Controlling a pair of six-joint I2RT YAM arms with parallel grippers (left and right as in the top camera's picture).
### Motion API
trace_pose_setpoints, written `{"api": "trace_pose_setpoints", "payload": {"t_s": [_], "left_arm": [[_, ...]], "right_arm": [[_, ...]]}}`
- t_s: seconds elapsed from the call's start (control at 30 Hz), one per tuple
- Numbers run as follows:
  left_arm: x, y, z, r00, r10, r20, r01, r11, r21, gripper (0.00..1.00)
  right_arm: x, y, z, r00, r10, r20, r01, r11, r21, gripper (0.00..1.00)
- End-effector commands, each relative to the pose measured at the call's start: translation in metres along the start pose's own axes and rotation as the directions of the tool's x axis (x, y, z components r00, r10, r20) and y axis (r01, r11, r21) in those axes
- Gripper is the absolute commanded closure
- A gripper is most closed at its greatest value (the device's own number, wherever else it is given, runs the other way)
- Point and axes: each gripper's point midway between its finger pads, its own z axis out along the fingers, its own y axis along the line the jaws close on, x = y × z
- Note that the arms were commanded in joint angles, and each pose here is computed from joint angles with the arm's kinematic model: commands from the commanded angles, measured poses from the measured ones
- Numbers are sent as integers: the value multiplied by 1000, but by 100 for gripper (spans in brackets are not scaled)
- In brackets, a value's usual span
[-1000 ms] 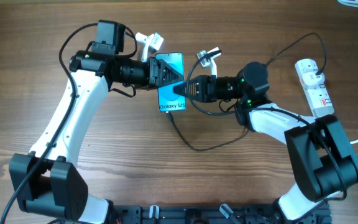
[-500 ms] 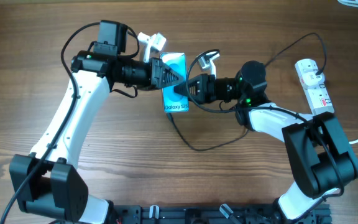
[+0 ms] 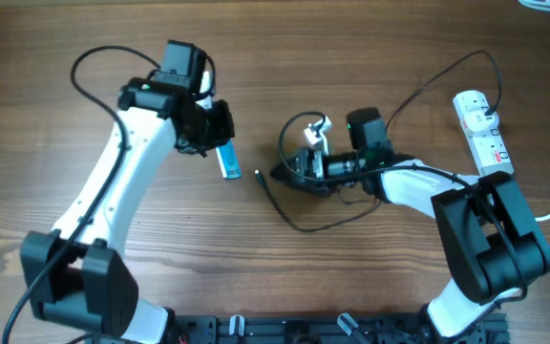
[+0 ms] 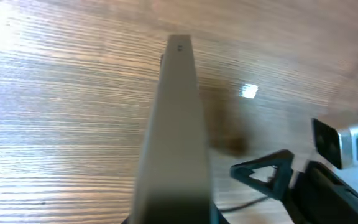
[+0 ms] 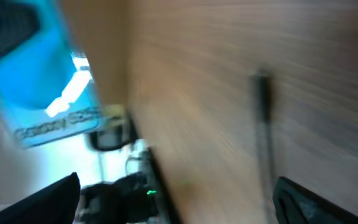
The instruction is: Plug charger to phone and switch on socket
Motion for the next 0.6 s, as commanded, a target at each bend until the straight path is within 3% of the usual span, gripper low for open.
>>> {"api": "trace_pose_setpoints", "payload": {"t_s": [0.0, 0.3, 0.57], "left_arm": [[7, 19, 34, 999, -43, -19, 39, 983, -177, 96], [19, 24, 88, 993, -41, -108, 14, 970, -242, 96], [27, 23, 101, 991, -56, -125, 22, 967, -255, 96]], "right_arm": [[-10, -64, -7, 994, -31, 104, -4, 946, 323, 0], [-10, -66, -8, 993, -14, 113, -24, 944, 329, 0], [-11, -68, -9, 993, -12, 118, -29, 940, 341, 0]]}}
